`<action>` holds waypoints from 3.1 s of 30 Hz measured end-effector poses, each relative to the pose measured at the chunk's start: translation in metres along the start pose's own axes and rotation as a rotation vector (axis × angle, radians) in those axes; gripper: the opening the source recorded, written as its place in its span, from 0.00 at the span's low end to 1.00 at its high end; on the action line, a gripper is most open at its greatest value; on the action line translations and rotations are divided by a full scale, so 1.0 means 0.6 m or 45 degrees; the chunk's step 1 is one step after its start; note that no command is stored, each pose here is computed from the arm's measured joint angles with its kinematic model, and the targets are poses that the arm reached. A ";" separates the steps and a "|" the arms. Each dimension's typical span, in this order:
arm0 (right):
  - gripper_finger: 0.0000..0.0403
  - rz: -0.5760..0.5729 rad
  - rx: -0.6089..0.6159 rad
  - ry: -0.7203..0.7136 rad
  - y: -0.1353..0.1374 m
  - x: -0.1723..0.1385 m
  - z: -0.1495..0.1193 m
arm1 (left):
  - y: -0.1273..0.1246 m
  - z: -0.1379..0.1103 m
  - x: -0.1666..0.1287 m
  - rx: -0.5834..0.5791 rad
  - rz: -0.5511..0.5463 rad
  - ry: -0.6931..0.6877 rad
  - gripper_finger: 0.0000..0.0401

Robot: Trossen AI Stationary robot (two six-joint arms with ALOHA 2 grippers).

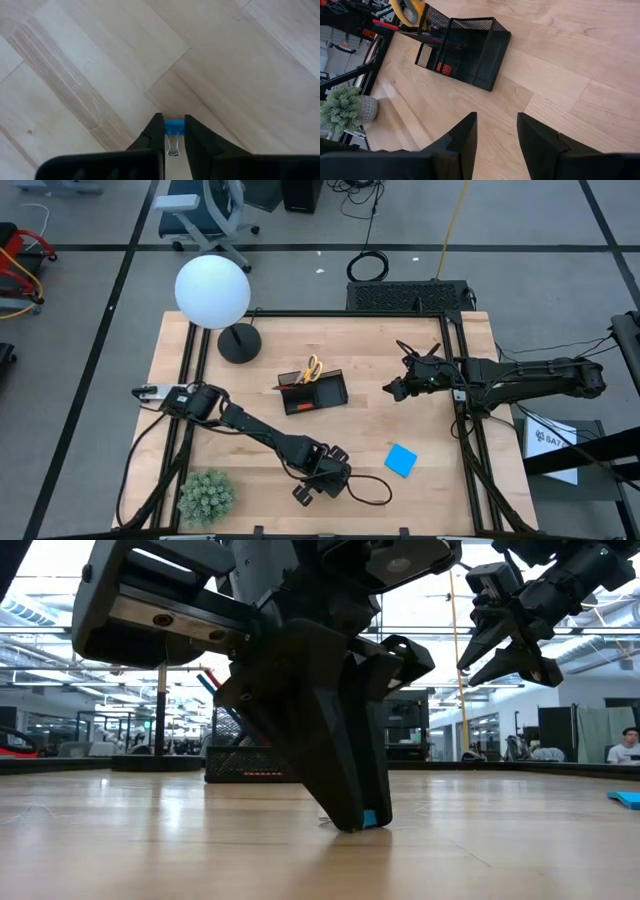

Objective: Pick and place office supplies into organizer
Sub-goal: Put the blue clip into the black organizer

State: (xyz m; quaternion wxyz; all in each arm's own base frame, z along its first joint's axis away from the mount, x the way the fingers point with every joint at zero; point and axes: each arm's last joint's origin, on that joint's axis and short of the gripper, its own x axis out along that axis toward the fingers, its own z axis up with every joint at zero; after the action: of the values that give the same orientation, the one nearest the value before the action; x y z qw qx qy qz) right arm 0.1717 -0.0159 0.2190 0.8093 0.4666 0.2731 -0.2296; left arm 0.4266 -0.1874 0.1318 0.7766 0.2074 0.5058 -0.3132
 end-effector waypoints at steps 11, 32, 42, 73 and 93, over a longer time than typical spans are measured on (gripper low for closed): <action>0.32 0.000 -0.005 0.000 0.000 0.000 0.000 | 0.000 0.001 -0.003 -0.027 0.009 0.007 0.10; 0.32 0.001 -0.034 -0.001 0.000 0.000 0.000 | 0.006 0.024 -0.053 -0.027 0.056 0.154 0.10; 0.32 0.002 -0.043 -0.001 0.000 0.000 0.000 | 0.034 0.028 -0.093 -0.227 0.087 0.175 0.10; 0.32 0.095 -0.005 -0.049 0.011 -0.003 0.007 | 0.092 -0.051 -0.229 -0.733 0.311 0.049 0.02; 0.32 0.106 0.078 -0.063 0.012 -0.003 0.008 | 0.099 -0.207 -0.294 -0.946 0.454 -0.237 0.07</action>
State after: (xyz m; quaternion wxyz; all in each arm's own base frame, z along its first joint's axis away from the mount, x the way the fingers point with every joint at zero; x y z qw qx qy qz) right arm 0.1760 -0.0168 0.2269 0.8099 0.4963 0.2263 -0.2156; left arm 0.3347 -0.0166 0.2438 0.8830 -0.0316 0.4681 0.0125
